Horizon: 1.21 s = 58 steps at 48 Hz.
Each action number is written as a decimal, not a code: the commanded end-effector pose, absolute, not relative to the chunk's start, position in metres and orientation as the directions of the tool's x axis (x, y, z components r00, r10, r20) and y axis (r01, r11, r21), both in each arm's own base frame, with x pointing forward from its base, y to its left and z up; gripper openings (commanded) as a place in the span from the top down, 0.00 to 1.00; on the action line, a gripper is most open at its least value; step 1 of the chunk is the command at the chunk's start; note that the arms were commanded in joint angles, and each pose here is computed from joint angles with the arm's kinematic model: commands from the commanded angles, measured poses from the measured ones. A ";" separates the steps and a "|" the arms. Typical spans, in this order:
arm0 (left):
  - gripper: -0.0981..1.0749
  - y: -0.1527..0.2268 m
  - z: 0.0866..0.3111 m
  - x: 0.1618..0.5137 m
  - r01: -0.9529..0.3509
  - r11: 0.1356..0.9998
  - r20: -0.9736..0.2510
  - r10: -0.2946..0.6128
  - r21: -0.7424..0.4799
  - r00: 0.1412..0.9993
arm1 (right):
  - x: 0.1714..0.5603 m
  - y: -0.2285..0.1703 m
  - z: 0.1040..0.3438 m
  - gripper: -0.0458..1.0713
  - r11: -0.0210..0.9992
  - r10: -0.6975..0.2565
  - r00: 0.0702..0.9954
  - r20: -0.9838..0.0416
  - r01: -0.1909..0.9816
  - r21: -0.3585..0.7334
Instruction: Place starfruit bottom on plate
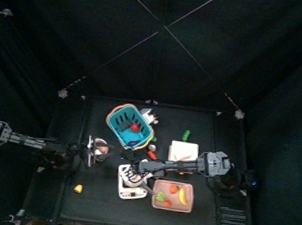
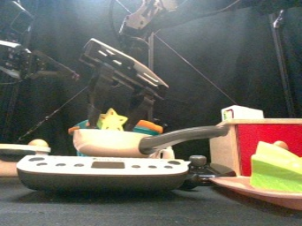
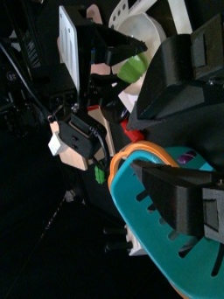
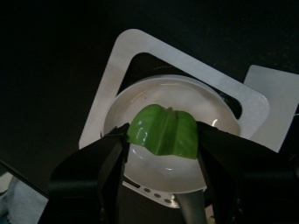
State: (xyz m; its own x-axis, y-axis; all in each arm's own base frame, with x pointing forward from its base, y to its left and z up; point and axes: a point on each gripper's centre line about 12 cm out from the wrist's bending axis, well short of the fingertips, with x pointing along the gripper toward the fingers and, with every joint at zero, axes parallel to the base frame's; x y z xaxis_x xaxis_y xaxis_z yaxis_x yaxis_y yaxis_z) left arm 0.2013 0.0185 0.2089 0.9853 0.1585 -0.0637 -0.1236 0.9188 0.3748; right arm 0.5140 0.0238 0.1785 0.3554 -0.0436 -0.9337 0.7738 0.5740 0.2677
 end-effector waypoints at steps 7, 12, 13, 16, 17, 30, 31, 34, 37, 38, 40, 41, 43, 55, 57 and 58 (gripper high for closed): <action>0.27 0.019 0.214 0.204 -0.130 0.919 -0.049 0.159 0.372 0.986 | 0.490 0.019 0.235 0.39 0.580 -0.069 0.444 -0.894 0.747 0.326; 0.27 0.019 0.214 0.204 -0.132 0.919 -0.049 0.161 0.372 0.986 | 0.474 0.025 0.244 0.39 0.588 -0.060 0.450 -0.891 0.738 0.332; 0.27 0.019 0.214 0.204 -0.132 0.919 -0.049 0.162 0.371 0.986 | 0.471 0.026 0.244 0.39 0.590 -0.057 0.451 -0.891 0.735 0.334; 0.27 0.019 0.213 0.204 -0.132 0.919 -0.050 0.162 0.371 0.986 | 0.462 0.032 0.246 0.39 0.595 -0.047 0.448 -0.893 0.731 0.336; 0.27 0.019 0.213 0.204 -0.132 0.919 -0.050 0.162 0.371 0.986 | 0.458 0.034 0.247 0.39 0.598 -0.042 0.448 -0.893 0.727 0.337; 0.27 0.018 0.213 0.204 -0.126 0.921 -0.053 0.156 0.368 0.986 | 0.403 0.063 0.248 0.38 0.584 0.033 0.439 -0.898 0.720 0.374; 0.27 0.018 0.213 0.204 -0.125 0.921 -0.055 0.156 0.368 0.986 | 0.398 0.064 0.246 0.37 0.578 0.037 0.436 -0.899 0.725 0.375; 0.27 0.018 0.213 0.204 -0.125 0.922 -0.055 0.155 0.368 0.986 | 0.385 0.068 0.237 0.37 0.569 0.040 0.418 -0.908 0.738 0.364; 0.27 0.018 0.213 0.204 -0.124 0.922 -0.056 0.155 0.368 0.986 | 0.371 0.069 0.227 0.37 0.562 0.041 0.400 -0.916 0.749 0.352; 0.27 0.018 0.213 0.204 -0.126 0.921 -0.056 0.157 0.368 0.986 | 0.367 0.069 0.224 0.37 0.560 0.042 0.398 -0.916 0.751 0.352; 0.27 0.018 0.213 0.204 -0.126 0.921 -0.056 0.157 0.369 0.986 | 0.362 0.070 0.219 0.37 0.555 0.045 0.396 -0.917 0.753 0.353; 0.27 0.018 0.213 0.204 -0.126 0.921 -0.056 0.157 0.368 0.986 | 0.359 0.071 0.215 0.37 0.551 0.049 0.395 -0.917 0.755 0.355; 0.27 0.018 0.213 0.204 -0.126 0.921 -0.056 0.157 0.368 0.986 | 0.355 0.071 0.208 0.37 0.542 0.053 0.403 -0.914 0.756 0.365; 0.27 0.018 0.211 0.203 -0.121 0.922 -0.065 0.155 0.368 0.986 | 0.348 0.071 0.180 0.37 0.533 0.069 0.441 -0.895 0.742 0.407; 0.27 0.018 0.211 0.203 -0.118 0.922 -0.067 0.153 0.368 0.986 | 0.346 0.071 0.175 0.37 0.534 0.068 0.436 -0.898 0.744 0.402; 0.27 0.018 0.211 0.203 -0.117 0.923 -0.068 0.153 0.368 0.986 | 0.346 0.071 0.173 0.37 0.536 0.067 0.432 -0.900 0.745 0.397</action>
